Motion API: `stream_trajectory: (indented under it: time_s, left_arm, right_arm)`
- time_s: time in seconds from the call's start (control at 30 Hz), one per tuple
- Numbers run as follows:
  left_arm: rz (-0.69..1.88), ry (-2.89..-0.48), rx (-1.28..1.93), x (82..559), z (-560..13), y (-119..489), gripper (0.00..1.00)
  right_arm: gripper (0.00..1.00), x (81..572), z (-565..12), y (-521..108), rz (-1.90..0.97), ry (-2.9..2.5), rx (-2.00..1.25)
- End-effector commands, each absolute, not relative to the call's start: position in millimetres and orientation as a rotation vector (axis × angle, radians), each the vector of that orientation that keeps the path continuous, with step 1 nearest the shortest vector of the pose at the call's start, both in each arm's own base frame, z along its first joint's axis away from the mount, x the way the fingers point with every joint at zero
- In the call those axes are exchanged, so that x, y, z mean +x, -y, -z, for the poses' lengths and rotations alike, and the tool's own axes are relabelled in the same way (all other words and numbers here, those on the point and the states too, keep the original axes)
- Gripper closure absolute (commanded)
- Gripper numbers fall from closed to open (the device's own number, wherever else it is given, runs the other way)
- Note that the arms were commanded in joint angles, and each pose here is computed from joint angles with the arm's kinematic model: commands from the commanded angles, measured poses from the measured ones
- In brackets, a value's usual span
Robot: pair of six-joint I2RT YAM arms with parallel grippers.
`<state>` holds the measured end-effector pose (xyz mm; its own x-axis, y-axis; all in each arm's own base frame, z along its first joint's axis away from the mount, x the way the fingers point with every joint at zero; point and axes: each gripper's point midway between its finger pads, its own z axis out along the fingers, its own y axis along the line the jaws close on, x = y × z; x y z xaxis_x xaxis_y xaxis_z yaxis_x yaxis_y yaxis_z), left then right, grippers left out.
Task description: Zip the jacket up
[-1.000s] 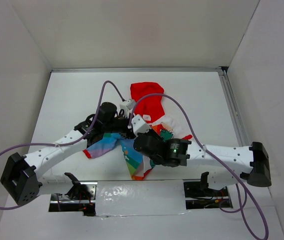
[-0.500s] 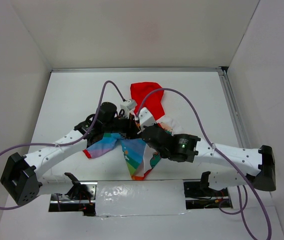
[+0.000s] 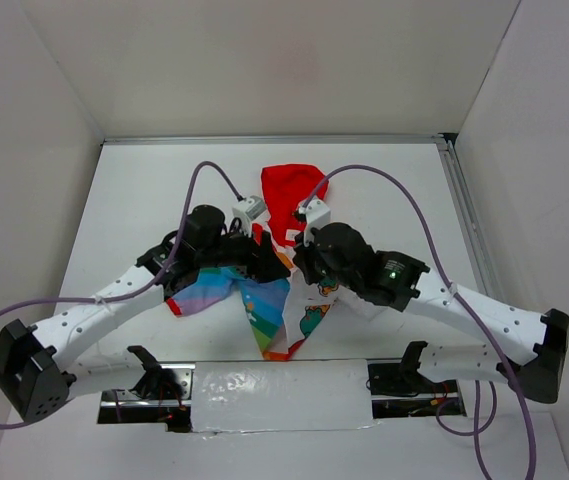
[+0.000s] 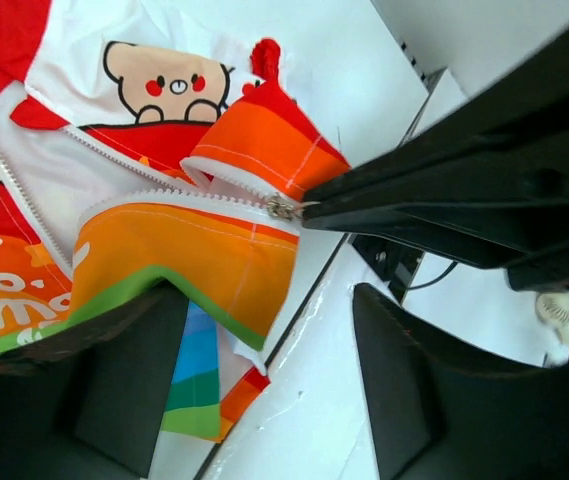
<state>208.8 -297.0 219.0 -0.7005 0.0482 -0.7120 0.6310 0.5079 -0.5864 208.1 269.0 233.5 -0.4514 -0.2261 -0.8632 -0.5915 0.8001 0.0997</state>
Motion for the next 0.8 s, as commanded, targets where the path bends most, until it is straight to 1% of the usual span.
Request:
stream_trajectory:
  time_s: [0.0,0.1,0.13,0.17,0.2,0.23,0.27,0.3,0.4,0.43,0.5,0.53,0.63,0.77]
  left_arm:
    - [1.153,-2.068,0.515,211,-234,292,0.20]
    - [1.137,-2.107,0.441,210,-232,285,0.19]
    - [1.136,-2.111,0.431,210,-231,284,0.18]
    - [1.128,-2.116,0.415,209,-231,281,0.14]
    - [1.129,-2.114,0.414,208,-231,280,0.14]
    - [1.125,-2.101,0.416,206,-234,278,0.12]
    - [1.114,-2.082,0.440,206,-235,277,0.04]
    - [1.099,-2.076,0.450,206,-234,275,0.01]
    - [1.017,-2.035,0.542,207,-238,275,0.01]
    - [0.971,-1.994,0.625,206,-241,278,0.01]
    - [0.852,-1.974,0.647,216,-238,276,0.01]
    - [0.800,-1.933,0.712,217,-240,279,0.01]
    - [0.658,-1.835,0.774,231,-249,281,0.01]
    - [0.563,-1.724,0.872,237,-258,291,0.01]
  right_arm:
    - [1.00,208,-240,-278,-0.624,-2.045,-0.570]
    - [1.00,205,-237,-285,-0.693,-2.062,-0.588]
    - [1.00,206,-236,-285,-0.704,-2.070,-0.577]
    - [1.00,207,-236,-286,-0.717,-2.073,-0.573]
    - [1.00,204,-236,-289,-0.753,-2.079,-0.581]
    - [1.00,207,-236,-288,-0.768,-2.086,-0.560]
    - [1.00,207,-238,-288,-0.800,-2.087,-0.556]
    - [1.00,210,-240,-288,-0.846,-2.093,-0.543]
    - [1.00,217,-242,-287,-0.934,-2.116,-0.497]
    - [1.00,219,-242,-287,-0.956,-2.127,-0.487]
    - [1.00,218,-244,-288,-1.007,-2.139,-0.491]
    - [1.00,223,-244,-285,-1.011,-2.147,-0.466]
    - [1.00,224,-244,-286,-1.046,-2.168,-0.473]
    - [1.00,225,-246,-288,-1.080,-2.183,-0.468]
